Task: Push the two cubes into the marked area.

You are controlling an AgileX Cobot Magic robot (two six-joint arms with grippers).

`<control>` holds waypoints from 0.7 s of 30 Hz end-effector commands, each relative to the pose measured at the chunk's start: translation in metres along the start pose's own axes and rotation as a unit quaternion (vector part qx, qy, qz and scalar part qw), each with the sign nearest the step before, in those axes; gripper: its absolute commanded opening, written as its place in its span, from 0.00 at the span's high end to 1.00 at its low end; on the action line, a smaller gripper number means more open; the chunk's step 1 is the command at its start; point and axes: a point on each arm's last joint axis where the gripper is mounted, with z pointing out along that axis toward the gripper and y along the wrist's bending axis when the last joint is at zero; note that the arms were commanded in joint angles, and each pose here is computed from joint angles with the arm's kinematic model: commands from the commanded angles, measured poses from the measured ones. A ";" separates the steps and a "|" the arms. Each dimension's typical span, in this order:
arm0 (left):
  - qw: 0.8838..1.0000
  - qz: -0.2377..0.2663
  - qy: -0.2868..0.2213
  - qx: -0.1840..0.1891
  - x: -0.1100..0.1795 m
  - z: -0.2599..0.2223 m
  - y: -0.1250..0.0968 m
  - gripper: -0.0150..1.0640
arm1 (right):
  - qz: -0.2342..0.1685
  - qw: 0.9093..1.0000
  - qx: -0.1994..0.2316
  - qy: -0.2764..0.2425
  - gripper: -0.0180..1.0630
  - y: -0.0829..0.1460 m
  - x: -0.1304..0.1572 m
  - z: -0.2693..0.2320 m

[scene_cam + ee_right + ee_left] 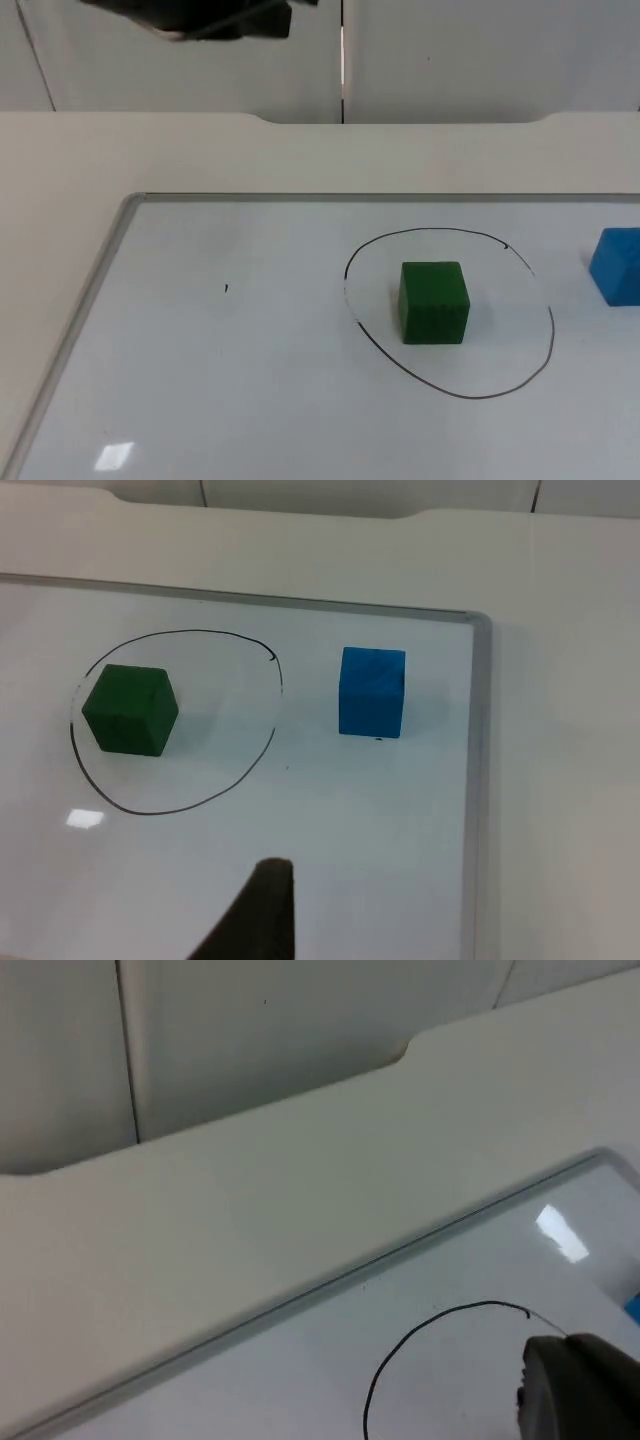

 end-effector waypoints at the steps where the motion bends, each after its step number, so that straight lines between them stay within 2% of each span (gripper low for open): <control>1: 1.000 0.016 -0.005 0.008 -0.007 -0.013 -0.005 0.99 | -0.002 1.000 0.005 -0.005 0.01 0.000 0.000 0.000; 6: 0.999 0.037 -0.005 0.015 -0.014 -0.038 -0.013 0.99 | -0.002 1.000 0.006 -0.005 0.01 0.000 0.000 0.000; 21: 0.999 0.031 0.008 0.016 -0.017 -0.068 -0.020 0.99 | -0.002 1.000 0.006 -0.005 0.01 0.000 0.000 0.000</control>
